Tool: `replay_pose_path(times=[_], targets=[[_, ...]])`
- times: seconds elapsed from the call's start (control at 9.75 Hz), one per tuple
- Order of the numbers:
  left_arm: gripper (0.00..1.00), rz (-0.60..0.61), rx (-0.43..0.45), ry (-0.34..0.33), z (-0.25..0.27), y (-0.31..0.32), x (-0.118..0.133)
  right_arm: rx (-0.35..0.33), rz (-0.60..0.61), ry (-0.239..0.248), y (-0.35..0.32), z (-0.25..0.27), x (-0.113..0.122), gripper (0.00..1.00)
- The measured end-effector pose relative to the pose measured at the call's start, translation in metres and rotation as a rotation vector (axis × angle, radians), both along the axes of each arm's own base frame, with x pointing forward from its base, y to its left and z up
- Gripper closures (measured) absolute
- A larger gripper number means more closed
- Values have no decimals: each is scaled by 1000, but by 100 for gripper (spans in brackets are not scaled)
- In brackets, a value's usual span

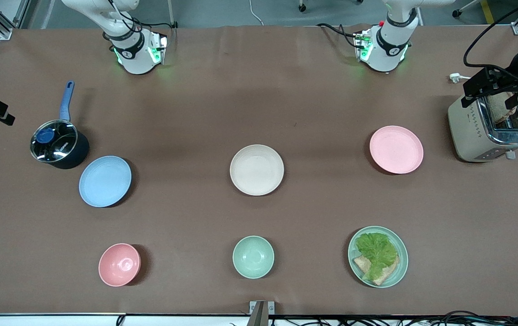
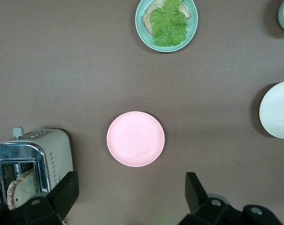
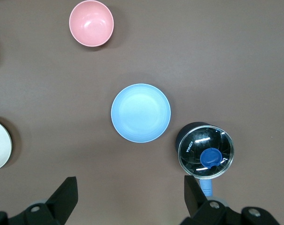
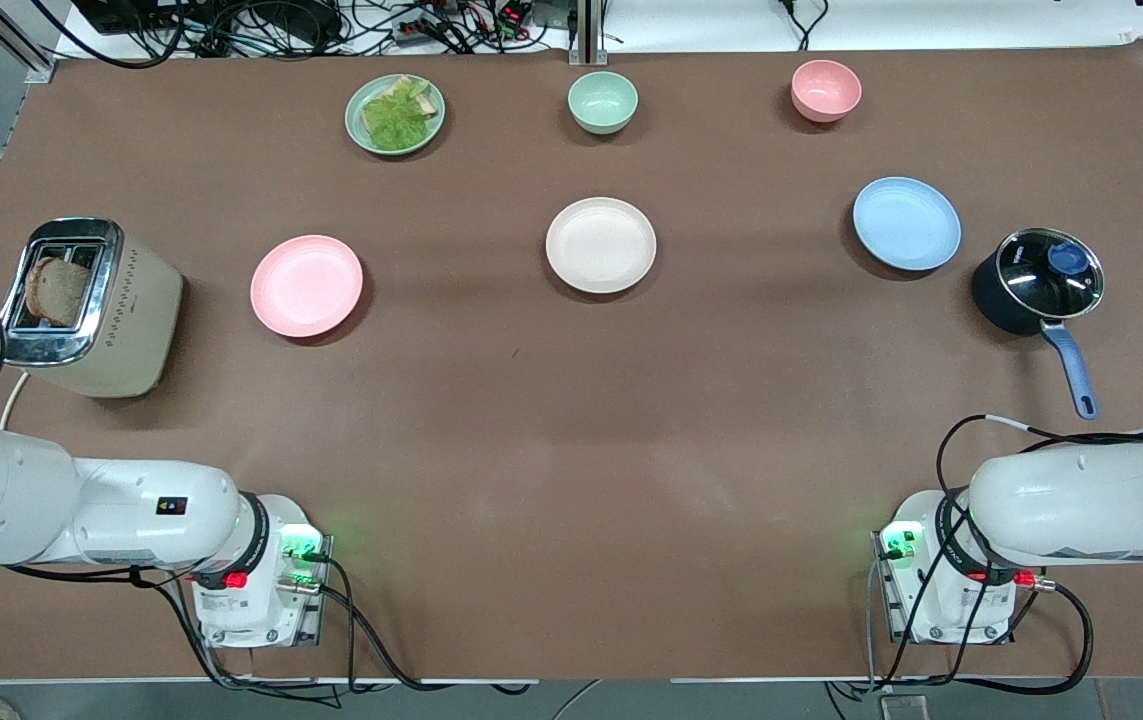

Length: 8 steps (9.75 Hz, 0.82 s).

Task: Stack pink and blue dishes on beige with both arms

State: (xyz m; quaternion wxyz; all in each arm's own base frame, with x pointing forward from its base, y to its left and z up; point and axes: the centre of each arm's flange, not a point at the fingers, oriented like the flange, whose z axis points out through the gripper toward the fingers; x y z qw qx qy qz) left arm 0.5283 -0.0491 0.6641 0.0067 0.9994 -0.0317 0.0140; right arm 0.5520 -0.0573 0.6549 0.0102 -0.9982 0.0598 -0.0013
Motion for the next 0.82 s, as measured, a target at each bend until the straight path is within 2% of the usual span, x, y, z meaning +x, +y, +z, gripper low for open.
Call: replay_pose_path(times=[0.31,0.51,0.82], targets=[[0,4,-5,-7,1,2,1,1,-4,0,-3,0,0,0],[0,22,-4,11,-7,11,2,1,-3,4,-4,-2,0,0],[2,106,-23,36,-52,69,14,21,15,67,-17,-49,18,0]])
